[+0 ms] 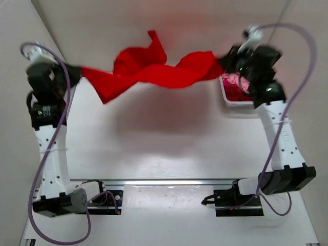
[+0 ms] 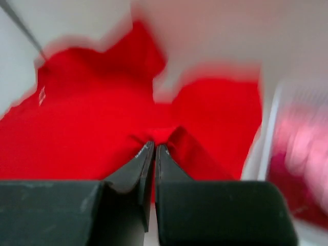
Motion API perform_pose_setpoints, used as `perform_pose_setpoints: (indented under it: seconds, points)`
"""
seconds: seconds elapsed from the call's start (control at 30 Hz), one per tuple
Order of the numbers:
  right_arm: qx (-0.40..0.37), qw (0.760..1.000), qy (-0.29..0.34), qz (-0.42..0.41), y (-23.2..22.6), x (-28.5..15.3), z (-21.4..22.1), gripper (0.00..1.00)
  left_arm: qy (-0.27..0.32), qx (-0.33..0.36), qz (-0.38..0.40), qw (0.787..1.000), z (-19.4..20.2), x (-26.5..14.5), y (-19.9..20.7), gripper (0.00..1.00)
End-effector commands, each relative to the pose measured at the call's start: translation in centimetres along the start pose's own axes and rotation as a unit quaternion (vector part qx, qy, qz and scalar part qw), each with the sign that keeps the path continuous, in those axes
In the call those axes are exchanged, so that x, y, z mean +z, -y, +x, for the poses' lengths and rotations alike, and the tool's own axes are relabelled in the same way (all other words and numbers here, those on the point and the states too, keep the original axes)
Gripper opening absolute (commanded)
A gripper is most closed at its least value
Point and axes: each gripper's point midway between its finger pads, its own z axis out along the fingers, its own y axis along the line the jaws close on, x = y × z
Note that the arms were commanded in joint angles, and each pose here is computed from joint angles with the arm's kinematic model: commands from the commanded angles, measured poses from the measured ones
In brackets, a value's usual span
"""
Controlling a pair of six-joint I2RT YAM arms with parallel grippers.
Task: Fold and stack the t-shirts
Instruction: Flatten out the crumpled T-shirt at the center of the board, then fold the flattened T-shirt at the center of the board.
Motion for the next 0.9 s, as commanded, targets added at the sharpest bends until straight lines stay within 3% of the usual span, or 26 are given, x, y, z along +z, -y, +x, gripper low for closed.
perform_pose_setpoints:
  seconds: [0.0,0.07,0.13,0.17,0.27,0.37,0.5,0.63,0.87]
  points:
    - [0.048,0.99,-0.128,0.026,3.2,-0.8,13.7,0.0,-0.038,0.034,-0.071,0.996,6.6,-1.6,-6.1,0.0]
    - [0.062,0.98,-0.184,0.041,3.5,-4.1,20.1,0.0,-0.069,0.044,-0.088,0.993,10.7,-3.0,-8.1,0.0]
    - [0.063,0.976,-0.203,0.055,3.3,-6.3,23.1,0.0,-0.101,0.043,-0.098,0.989,15.5,-5.4,-10.3,0.0]
    - [0.075,0.971,-0.217,0.064,3.3,-7.8,24.6,0.0,-0.097,0.046,-0.088,0.99,16.2,-6.8,-10.1,0.0]
    - [0.099,0.96,-0.252,0.072,3.3,-10.8,26.7,0.0,-0.167,0.037,-0.094,0.981,23.5,-9.8,-12.6,0.0]
    - [0.107,0.946,-0.29,0.1,3.5,-13.5,29.5,0.0,-0.214,0.041,-0.093,0.972,27.7,-12.5,-13.7,0.0]
    - [0.149,0.923,-0.337,0.112,2.8,-17.0,33.5,0.0,-0.22,0.045,-0.081,0.971,27.3,-14.4,-11.7,0.0]
    - [0.142,0.928,-0.323,0.119,1.4,-18.3,32.6,0.0,-0.259,0.056,-0.08,0.961,28.1,-15.6,-12.1,0.0]
    - [0.179,0.916,-0.35,0.075,-1.8,-19.6,32.9,0.0,-0.262,0.071,-0.089,0.958,28.2,-17.3,-13.0,0.0]
